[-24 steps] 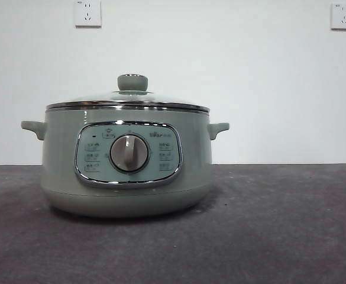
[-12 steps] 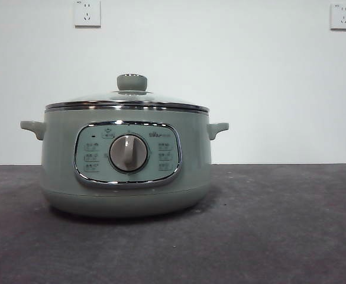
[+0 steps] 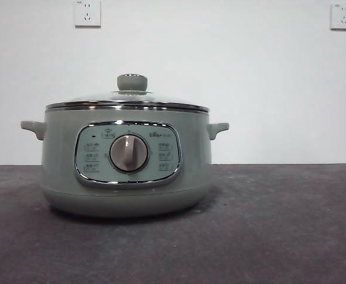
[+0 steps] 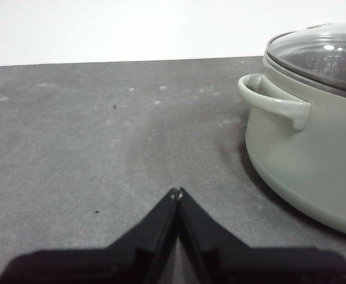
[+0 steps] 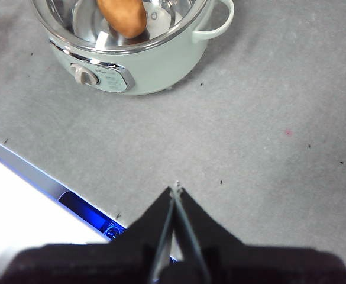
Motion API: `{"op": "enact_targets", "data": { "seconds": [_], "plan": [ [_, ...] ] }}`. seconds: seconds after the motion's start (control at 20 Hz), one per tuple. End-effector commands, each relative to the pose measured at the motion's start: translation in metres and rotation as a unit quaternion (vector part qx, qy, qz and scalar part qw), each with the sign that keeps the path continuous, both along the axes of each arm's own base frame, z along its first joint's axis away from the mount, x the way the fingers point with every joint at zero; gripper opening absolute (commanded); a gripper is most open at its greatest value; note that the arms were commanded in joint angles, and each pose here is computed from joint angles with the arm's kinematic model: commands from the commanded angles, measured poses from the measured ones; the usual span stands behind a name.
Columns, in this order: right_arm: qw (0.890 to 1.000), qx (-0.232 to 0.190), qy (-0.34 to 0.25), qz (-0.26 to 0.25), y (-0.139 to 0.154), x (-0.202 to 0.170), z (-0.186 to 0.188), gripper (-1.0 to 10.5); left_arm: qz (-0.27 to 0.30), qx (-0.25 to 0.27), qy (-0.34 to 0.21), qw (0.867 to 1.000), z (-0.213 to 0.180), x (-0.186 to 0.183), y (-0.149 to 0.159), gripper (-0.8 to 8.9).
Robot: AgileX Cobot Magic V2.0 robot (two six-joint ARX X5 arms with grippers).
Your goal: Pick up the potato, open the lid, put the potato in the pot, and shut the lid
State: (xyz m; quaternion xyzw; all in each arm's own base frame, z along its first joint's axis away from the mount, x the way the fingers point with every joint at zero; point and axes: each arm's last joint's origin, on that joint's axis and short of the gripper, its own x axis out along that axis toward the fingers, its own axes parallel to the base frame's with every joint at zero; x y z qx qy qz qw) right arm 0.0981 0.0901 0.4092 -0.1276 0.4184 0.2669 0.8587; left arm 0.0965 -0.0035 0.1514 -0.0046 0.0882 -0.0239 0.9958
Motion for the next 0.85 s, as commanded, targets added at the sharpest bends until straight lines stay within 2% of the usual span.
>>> {"op": "enact_targets", "data": {
  "seconds": [0.05, 0.3, 0.45, 0.6, 0.7, 0.75, 0.85],
  "plan": [
    [1.000, -0.004, 0.007, -0.003, 0.000, 0.000, -0.003, 0.0, -0.002, 0.006, 0.005, 1.000, -0.004, 0.001, 0.000, -0.02],
    [1.000, -0.005, 0.002, -0.010, -0.001, 0.001, -0.002, 0.0, -0.002, 0.006, 0.015, 1.000, -0.005, 0.002, 0.000, -0.02],
    [0.999, -0.016, -0.033, -0.020, -0.018, -0.002, 0.000, 0.0, -0.002, 0.006, 0.021, 1.000, -0.006, 0.002, 0.000, -0.02],
    [0.992, 0.010, -0.085, -0.094, -0.045, -0.009, -0.014, 0.0, -0.002, 0.006, 0.023, 1.000, -0.006, 0.002, 0.000, -0.02],
    [0.975, 0.043, -0.164, -0.142, -0.057, -0.011, -0.044, 0.0, -0.002, 0.006, 0.023, 1.000, -0.006, 0.002, 0.000, -0.02],
    [0.962, 0.055, -0.208, -0.165, -0.062, -0.011, -0.063, 0.0, -0.002, 0.006, 0.023, 1.000, -0.006, 0.002, 0.000, -0.02],
    [0.928, 0.059, -0.297, -0.220, -0.068, -0.006, -0.106, 0.0, -0.002, 0.006, 0.024, 1.000, -0.006, 0.002, 0.000, -0.02]
  ]
}}
